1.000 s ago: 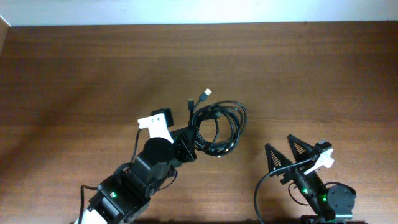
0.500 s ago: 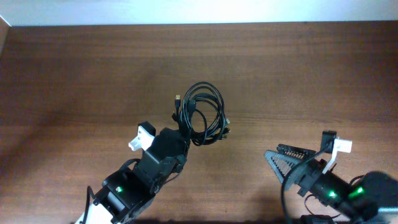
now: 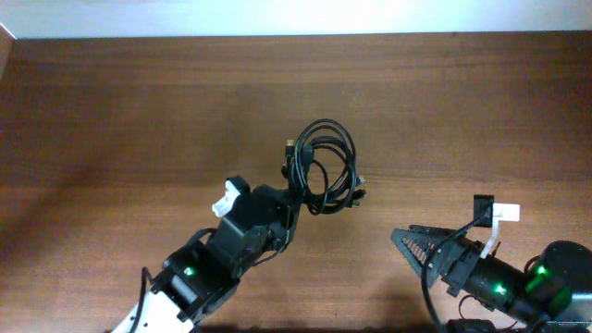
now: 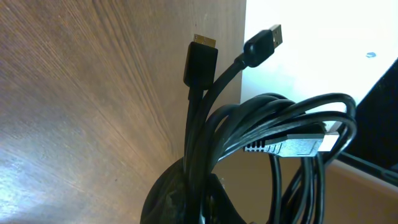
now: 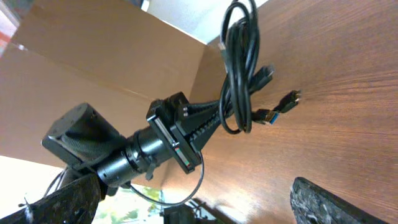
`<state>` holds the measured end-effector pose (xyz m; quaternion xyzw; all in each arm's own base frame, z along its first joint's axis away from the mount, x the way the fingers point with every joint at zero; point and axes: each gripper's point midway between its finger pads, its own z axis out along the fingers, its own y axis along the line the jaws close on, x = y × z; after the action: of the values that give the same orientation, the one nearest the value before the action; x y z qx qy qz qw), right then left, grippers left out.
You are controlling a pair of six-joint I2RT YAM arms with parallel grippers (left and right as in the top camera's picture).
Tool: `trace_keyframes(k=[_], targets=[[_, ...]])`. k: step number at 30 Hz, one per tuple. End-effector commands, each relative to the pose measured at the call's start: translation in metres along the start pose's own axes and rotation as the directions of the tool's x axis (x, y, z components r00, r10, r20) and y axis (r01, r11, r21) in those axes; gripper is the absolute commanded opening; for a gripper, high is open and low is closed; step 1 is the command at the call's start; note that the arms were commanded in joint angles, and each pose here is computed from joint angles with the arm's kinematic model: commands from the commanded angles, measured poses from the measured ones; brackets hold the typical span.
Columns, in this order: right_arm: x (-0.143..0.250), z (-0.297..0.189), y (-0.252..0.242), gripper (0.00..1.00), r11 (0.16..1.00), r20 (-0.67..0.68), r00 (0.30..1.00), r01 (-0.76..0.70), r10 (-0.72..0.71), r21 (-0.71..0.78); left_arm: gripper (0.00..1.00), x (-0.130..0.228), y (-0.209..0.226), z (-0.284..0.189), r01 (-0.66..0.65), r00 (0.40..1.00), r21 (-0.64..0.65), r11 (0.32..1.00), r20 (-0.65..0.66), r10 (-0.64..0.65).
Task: Untangle cables
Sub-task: 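Lift the cable bundle upward with the left gripper, then move the right gripper to the hanging cables and grasp a strand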
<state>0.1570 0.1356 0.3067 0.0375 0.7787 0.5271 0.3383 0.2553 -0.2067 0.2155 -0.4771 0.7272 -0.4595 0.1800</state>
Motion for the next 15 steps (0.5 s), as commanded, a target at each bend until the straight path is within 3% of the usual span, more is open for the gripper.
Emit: trace_keyframes(k=[1,3,11,15], targets=[[0.003,0.001,-0.001,0.96,0.995,-0.017,0.995,0.096,-0.096,-0.007,0.0,0.018,-0.01,0.01,0.013,0.996,0.014,1.0,-0.088,-0.012],[0.004,0.001,-0.002,0.96,0.996,-0.021,0.996,0.087,-0.087,-0.003,0.0,0.029,-0.013,0.015,0.014,0.99,0.02,1.0,-0.143,-0.011],[0.003,0.003,-0.005,0.96,0.997,-0.021,0.997,0.073,-0.073,0.01,0.0,0.032,-0.01,0.016,0.012,0.987,0.005,1.0,-0.161,-0.011],[0.006,0.013,-0.027,0.96,0.997,-0.087,0.995,-0.041,0.047,0.07,0.0,0.031,-0.008,0.017,0.011,0.987,-0.003,1.0,-0.16,-0.011]])
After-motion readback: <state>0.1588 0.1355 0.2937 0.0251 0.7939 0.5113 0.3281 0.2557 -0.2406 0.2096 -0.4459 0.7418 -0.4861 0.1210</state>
